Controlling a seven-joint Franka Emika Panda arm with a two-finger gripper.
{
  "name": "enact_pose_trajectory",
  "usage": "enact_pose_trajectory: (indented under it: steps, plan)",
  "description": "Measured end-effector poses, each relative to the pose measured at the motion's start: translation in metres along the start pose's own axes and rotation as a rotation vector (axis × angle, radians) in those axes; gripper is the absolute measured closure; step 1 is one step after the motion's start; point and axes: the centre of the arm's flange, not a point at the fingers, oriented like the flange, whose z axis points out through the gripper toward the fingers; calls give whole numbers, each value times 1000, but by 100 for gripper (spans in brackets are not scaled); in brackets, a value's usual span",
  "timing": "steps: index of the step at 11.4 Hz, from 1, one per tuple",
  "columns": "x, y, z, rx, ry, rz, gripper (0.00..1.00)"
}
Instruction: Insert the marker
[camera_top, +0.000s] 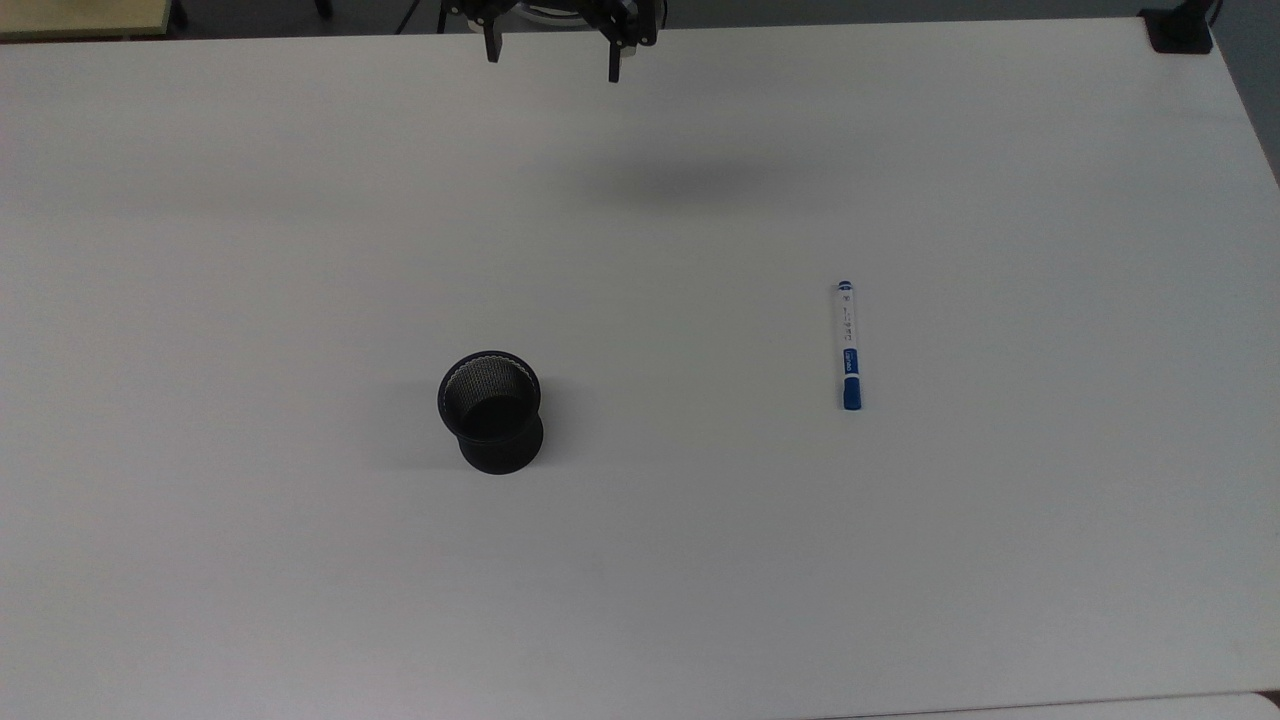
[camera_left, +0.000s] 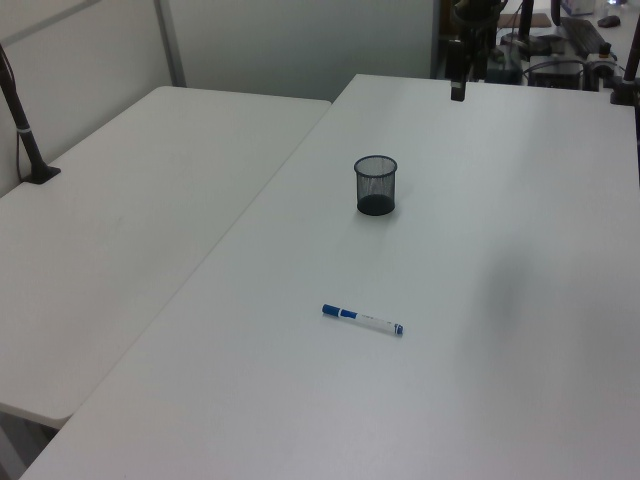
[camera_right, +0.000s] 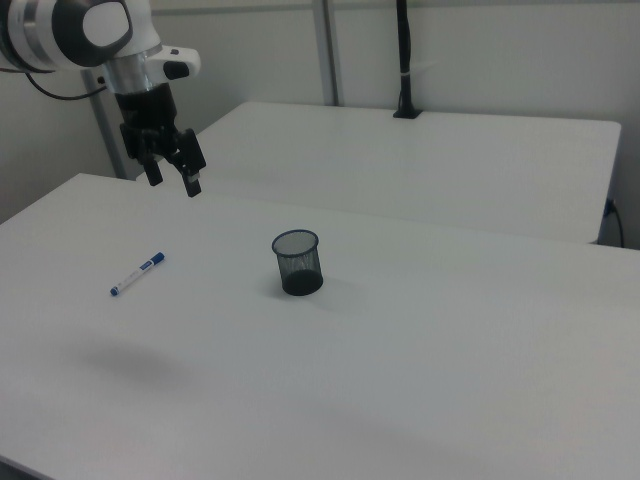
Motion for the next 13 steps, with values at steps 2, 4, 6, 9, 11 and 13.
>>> enact_pose_trajectory:
  steps: [2,4,6,9,11,13]
  plan:
    - [0,0,1,1,-3,-13,0]
    - [0,-3,3,0,-5,-17,0]
    - [0,-3,3,0,-6,-18,0]
    - [4,-5,10,0,-10,-20,0]
    - [18,-14,22,13,16,-28,0]
    - [33,-48,43,50,7,-64,0]
